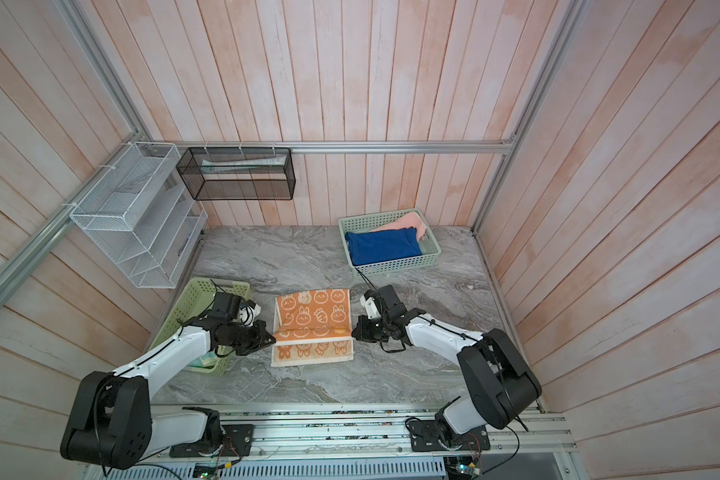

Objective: Fold and stack the towels
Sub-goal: 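Lower the held edge toward the robot, folding the towel over itself, then lay the folded edge down on the near edge with both grippers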

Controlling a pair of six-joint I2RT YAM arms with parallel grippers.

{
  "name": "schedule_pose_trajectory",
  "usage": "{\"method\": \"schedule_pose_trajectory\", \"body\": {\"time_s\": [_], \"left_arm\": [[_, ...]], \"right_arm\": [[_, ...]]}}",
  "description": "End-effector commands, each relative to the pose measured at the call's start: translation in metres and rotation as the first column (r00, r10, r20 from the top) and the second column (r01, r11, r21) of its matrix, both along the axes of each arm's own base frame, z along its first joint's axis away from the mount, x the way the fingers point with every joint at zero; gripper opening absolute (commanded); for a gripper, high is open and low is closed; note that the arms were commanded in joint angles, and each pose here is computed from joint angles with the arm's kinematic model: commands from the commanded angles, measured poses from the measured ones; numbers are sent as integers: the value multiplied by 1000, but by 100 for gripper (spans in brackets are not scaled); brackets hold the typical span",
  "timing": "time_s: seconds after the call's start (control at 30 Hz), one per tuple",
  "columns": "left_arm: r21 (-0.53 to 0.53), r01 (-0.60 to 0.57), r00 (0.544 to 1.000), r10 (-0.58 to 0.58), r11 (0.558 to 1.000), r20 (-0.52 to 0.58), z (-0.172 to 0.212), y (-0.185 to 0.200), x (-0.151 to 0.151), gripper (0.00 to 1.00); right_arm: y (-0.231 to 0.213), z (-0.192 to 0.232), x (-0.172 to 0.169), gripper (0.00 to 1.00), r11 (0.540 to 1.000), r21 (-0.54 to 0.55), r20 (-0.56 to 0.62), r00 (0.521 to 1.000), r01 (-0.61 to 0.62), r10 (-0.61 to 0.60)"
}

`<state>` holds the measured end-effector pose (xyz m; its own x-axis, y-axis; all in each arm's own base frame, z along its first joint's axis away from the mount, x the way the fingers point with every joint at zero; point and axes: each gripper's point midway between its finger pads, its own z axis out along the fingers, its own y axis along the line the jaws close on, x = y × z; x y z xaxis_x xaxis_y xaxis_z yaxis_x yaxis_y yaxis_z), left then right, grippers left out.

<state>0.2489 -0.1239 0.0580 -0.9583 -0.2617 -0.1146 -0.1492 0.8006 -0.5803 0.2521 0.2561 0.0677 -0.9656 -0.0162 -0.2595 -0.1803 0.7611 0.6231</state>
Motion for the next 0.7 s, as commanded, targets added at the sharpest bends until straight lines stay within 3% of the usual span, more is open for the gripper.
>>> {"method": "schedule_pose_trajectory", "body": {"time_s": [0.0, 0.23, 0.43, 0.67], "left_arm": [[23, -49, 999, 49, 999, 5, -2, 6, 8, 1], [132, -85, 994, 74, 988, 84, 39, 24, 21, 0], [85, -101, 995, 102, 991, -15, 29, 19, -3, 0], [69, -210, 974, 215, 975, -76, 2, 24, -21, 35]], "right_arm": [[-2, -1, 3, 0, 1000, -21, 5, 1000, 4, -3], [-2, 25, 7, 0, 1000, -18, 48, 999, -2, 2], [-5, 2, -20, 0, 998, -41, -29, 999, -41, 40], [-7, -47, -49, 0, 994, -67, -143, 986, -91, 80]]}}
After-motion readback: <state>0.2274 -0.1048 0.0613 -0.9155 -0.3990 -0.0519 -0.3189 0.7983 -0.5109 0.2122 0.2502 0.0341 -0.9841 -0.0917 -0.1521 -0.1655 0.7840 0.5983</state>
